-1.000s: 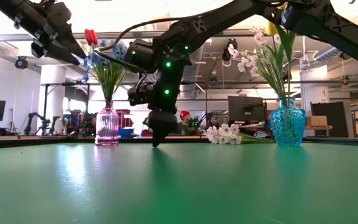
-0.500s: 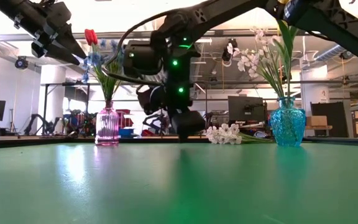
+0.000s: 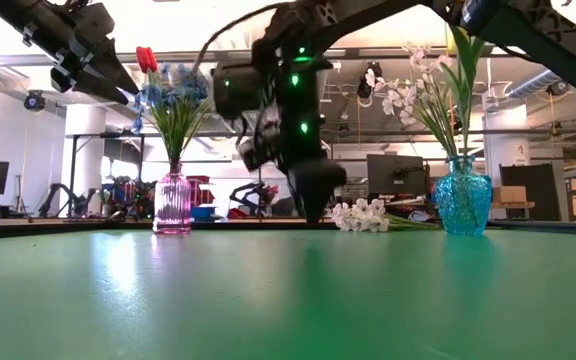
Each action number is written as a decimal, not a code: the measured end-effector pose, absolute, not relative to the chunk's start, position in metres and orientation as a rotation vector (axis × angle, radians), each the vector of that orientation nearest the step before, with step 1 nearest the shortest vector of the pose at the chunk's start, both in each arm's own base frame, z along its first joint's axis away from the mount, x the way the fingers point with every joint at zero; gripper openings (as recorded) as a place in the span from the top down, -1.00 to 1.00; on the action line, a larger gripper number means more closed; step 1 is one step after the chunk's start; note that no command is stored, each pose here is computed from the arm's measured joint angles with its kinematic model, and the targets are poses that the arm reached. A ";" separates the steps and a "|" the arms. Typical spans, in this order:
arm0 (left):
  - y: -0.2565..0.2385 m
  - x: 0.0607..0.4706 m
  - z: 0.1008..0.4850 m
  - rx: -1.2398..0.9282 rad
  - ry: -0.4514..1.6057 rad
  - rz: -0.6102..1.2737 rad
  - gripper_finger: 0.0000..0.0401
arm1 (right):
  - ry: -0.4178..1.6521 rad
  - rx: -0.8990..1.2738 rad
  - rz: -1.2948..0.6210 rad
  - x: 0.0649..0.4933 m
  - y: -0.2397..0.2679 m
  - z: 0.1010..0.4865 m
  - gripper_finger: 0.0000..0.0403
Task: Sort flowers into vase by color
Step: Put the yellow tulip into the blue vase
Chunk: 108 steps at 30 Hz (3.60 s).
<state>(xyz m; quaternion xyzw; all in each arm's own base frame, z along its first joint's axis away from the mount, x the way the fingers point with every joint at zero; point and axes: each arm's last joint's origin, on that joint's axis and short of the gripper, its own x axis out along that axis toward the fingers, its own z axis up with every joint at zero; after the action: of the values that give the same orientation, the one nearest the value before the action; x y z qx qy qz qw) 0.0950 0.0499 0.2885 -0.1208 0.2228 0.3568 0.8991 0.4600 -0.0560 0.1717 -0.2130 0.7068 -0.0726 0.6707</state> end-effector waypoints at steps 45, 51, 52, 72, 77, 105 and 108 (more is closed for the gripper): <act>0.051 0.136 0.317 -0.059 0.142 0.356 -0.14 | 0.506 -0.361 0.015 0.404 -0.075 0.408 -0.76; 0.050 0.160 0.318 -0.024 0.106 0.248 -0.14 | 0.413 -0.325 -0.061 0.362 -0.068 0.453 -0.76; 0.050 0.163 0.318 -0.021 0.098 0.236 -0.14 | 0.390 -0.311 -0.066 0.356 -0.067 0.459 -0.76; 0.030 0.233 0.296 -0.003 0.058 -0.010 -0.14 | 0.144 -0.117 0.117 0.341 -0.024 0.496 -0.76; 0.032 0.232 0.296 -0.006 0.068 0.027 -0.14 | 0.322 0.036 -0.114 0.327 -0.026 0.485 -0.76; 0.031 0.211 0.316 0.124 -0.005 0.118 -0.14 | 1.313 0.757 -0.732 0.241 0.042 0.353 -0.72; 0.030 0.207 0.319 0.147 -0.020 0.102 -0.14 | 1.334 0.810 -0.846 0.224 0.042 0.335 -0.68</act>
<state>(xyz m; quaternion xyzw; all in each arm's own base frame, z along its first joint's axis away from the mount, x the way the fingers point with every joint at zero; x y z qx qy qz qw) 0.2075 0.0304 0.3193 0.0736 -0.0101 0.0509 0.9959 0.2236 0.0422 0.3350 0.3539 0.5827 -0.3697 0.6313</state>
